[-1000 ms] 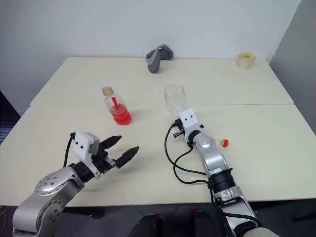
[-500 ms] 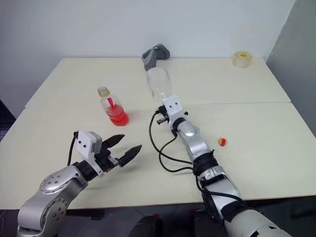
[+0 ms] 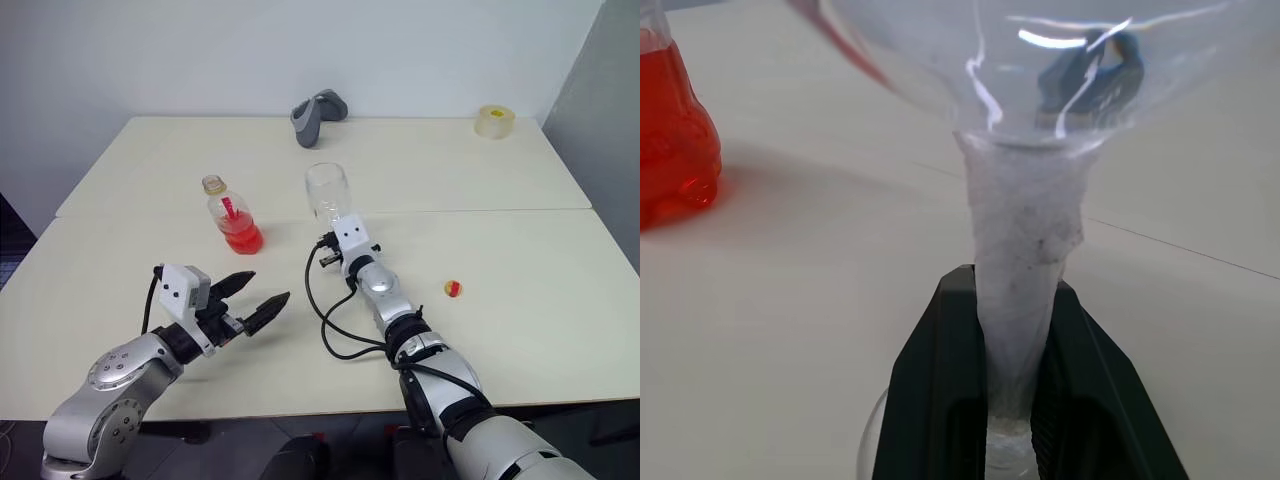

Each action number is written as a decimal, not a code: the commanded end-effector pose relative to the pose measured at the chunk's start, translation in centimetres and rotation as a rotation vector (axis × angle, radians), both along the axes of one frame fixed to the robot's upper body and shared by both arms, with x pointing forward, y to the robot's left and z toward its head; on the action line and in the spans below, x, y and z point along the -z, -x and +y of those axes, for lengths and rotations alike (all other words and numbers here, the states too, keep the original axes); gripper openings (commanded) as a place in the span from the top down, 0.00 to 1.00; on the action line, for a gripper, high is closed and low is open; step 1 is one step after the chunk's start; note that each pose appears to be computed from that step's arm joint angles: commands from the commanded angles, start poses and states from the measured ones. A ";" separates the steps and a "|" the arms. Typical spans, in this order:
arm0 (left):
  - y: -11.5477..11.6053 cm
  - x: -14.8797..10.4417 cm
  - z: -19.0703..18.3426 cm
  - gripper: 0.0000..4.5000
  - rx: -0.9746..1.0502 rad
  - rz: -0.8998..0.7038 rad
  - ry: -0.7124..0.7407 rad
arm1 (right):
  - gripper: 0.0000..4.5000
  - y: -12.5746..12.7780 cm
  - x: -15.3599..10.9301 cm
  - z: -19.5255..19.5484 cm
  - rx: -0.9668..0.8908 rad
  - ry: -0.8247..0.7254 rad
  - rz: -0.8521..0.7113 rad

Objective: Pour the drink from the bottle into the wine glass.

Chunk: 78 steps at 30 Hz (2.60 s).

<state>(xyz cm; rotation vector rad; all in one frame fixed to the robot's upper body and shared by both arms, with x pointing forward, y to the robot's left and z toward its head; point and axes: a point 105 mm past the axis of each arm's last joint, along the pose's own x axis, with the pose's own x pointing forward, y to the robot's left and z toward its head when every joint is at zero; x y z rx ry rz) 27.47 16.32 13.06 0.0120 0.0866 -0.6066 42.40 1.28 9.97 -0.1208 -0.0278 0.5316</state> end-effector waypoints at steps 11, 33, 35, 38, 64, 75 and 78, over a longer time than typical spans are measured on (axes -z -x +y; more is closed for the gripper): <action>-0.4 -0.8 0.1 0.00 0.008 -0.047 -0.017 | 0.10 0.1 -1.4 -0.1 -0.039 -0.074 -0.037; -1.8 -0.5 1.1 0.00 -0.042 -0.076 -0.021 | 0.00 6.9 -4.0 -6.4 -0.213 -0.040 -0.130; -2.1 -0.4 1.5 0.00 -0.071 -0.080 -0.023 | 0.00 7.5 -4.2 -8.0 -0.202 0.000 -0.131; -3.4 0.0 3.2 0.00 -0.198 -0.098 -0.032 | 0.00 10.0 -5.3 -10.8 -0.233 0.061 -0.142; -9.3 -1.7 5.5 0.00 -0.520 -0.242 -0.013 | 0.00 18.1 -10.0 -8.8 -0.607 -0.047 -0.076; -11.1 -1.8 5.9 0.00 -0.518 -0.263 -0.014 | 0.00 18.0 -10.2 -8.6 -0.589 -0.044 -0.082; -11.6 -1.6 5.8 0.00 -0.514 -0.266 -0.012 | 0.00 18.1 -10.2 -8.5 -0.583 -0.044 -0.076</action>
